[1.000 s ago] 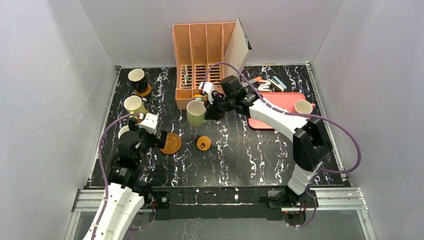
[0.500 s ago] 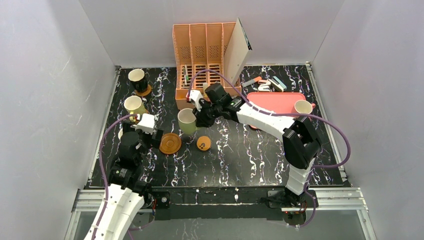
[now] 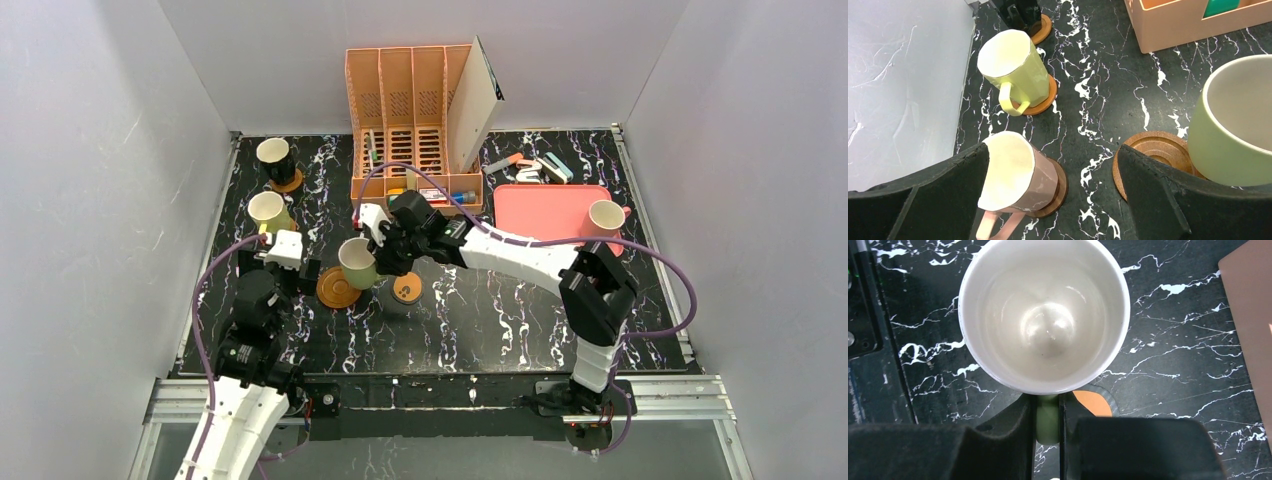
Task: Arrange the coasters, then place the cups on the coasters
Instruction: Place the cup on the coaster.
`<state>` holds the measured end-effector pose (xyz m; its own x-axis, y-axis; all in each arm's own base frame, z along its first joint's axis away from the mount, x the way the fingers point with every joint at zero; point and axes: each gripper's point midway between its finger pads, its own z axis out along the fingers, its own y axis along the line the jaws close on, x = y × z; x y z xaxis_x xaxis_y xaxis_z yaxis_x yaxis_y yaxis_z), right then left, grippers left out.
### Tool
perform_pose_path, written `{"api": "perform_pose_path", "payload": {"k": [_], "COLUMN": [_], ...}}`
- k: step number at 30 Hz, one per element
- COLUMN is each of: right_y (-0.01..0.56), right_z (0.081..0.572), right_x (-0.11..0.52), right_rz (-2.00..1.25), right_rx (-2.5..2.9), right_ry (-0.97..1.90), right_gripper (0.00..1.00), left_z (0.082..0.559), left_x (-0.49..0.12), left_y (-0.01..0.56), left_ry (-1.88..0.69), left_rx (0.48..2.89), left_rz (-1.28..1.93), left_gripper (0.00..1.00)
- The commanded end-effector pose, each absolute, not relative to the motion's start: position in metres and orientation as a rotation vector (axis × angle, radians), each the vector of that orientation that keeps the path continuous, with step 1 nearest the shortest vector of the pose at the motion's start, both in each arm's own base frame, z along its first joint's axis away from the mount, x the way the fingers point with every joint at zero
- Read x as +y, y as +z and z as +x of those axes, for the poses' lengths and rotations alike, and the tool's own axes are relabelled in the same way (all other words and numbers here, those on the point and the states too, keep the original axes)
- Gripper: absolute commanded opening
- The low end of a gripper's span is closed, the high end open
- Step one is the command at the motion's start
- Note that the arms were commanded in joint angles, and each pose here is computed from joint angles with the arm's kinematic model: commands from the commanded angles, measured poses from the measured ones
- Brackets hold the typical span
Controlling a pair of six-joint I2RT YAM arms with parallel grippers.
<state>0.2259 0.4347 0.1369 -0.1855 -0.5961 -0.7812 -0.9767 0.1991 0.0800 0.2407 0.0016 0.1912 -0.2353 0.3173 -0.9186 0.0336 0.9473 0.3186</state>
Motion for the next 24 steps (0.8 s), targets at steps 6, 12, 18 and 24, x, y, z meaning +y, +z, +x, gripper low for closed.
{"api": "perform_pose_path", "payload": {"k": [6,12,18,24], "right_y": [0.175,0.164,0.165,0.155], "right_z": [0.241,0.24,0.238,0.237], "right_x": [0.472,0.479,0.481,0.483], "right_rz": [-1.388,-1.409,-1.38,-1.392], "right_rx": [1.687,1.679,1.665,1.678], "right_ry": [0.762,0.791,0.818,0.828], "right_gripper": [0.01,0.01,0.07,0.01], "left_z": [0.243,0.24,0.24,0.239], "left_x": [0.005,0.007,0.007,0.008], "left_y": [0.187,0.192,0.191,0.192], "left_ry": [0.288,0.285,0.285,0.286], "left_rx": [1.821,1.784,1.792,1.789], "left_rz": [0.244,0.23,0.233,0.229], "left_gripper": [0.98,0.98,0.98,0.98]}}
